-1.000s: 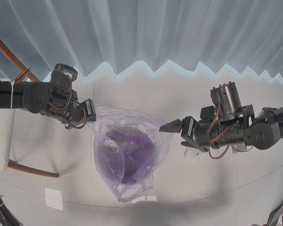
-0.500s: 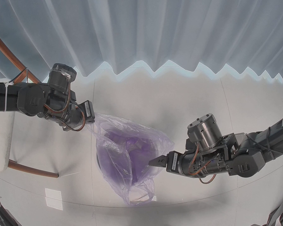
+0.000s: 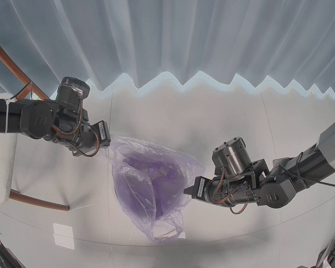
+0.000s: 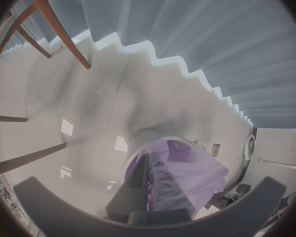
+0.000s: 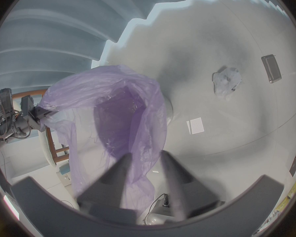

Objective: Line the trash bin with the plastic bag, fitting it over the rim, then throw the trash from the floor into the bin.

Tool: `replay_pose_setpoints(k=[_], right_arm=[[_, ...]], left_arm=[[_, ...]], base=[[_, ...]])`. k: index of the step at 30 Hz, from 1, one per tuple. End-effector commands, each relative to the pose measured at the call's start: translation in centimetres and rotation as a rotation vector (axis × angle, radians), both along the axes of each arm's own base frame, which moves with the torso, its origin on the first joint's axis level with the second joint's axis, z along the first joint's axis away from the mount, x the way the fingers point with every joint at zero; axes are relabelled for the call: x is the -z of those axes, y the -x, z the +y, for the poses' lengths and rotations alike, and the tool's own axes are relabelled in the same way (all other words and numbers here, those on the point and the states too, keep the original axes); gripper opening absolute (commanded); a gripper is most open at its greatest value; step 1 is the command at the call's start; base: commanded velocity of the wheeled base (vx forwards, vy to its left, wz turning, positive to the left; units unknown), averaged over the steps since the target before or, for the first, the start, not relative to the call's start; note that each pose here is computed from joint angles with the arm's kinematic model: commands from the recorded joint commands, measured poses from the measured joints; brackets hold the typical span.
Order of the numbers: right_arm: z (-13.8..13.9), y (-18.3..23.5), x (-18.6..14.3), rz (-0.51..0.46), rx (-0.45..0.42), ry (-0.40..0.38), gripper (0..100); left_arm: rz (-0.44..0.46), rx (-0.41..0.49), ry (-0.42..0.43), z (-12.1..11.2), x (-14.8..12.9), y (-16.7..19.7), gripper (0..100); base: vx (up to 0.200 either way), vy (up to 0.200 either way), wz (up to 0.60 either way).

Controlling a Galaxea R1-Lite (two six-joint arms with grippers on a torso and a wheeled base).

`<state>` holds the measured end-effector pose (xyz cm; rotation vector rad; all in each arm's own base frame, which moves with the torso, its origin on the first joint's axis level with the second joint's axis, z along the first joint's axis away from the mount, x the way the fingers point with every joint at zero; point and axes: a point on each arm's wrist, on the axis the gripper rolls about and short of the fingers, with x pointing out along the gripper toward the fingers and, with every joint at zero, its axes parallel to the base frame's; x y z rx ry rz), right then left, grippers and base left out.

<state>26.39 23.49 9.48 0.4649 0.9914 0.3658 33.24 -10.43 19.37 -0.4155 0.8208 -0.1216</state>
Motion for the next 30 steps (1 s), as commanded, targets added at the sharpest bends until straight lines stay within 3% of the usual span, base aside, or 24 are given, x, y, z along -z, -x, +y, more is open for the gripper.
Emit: replay_pose_setpoints(k=[1, 14, 24, 30], right_arm=[[-0.4, -0.8, 0.9, 0.013, 0.022, 0.01, 0], [-2.3, -6.2, -2.1, -0.15, 0.139, -0.104, 0], [-2.8, -8.4, 1.0, -0.128, 0.161, -0.061, 0], [-3.0, -9.6, 1.9, -0.188, 0.163, -0.08, 0]], left_arm=[[0.003, -0.003, 0.001, 0.0, 0.1, -0.1, 0], [-0.015, -0.062, 0.018, 1.8, -0.2, -1.3, 0], [0.113, -0.18, 0.054, 2.8, 4.8, -4.6, 0], [0.156, -0.22, 0.046, 3.4, 6.9, -5.6, 0]], base=[[0.0, 0.0, 0.0], [0.0, 0.0, 0.0], [0.0, 0.0, 0.0], [0.0, 0.0, 0.0]])
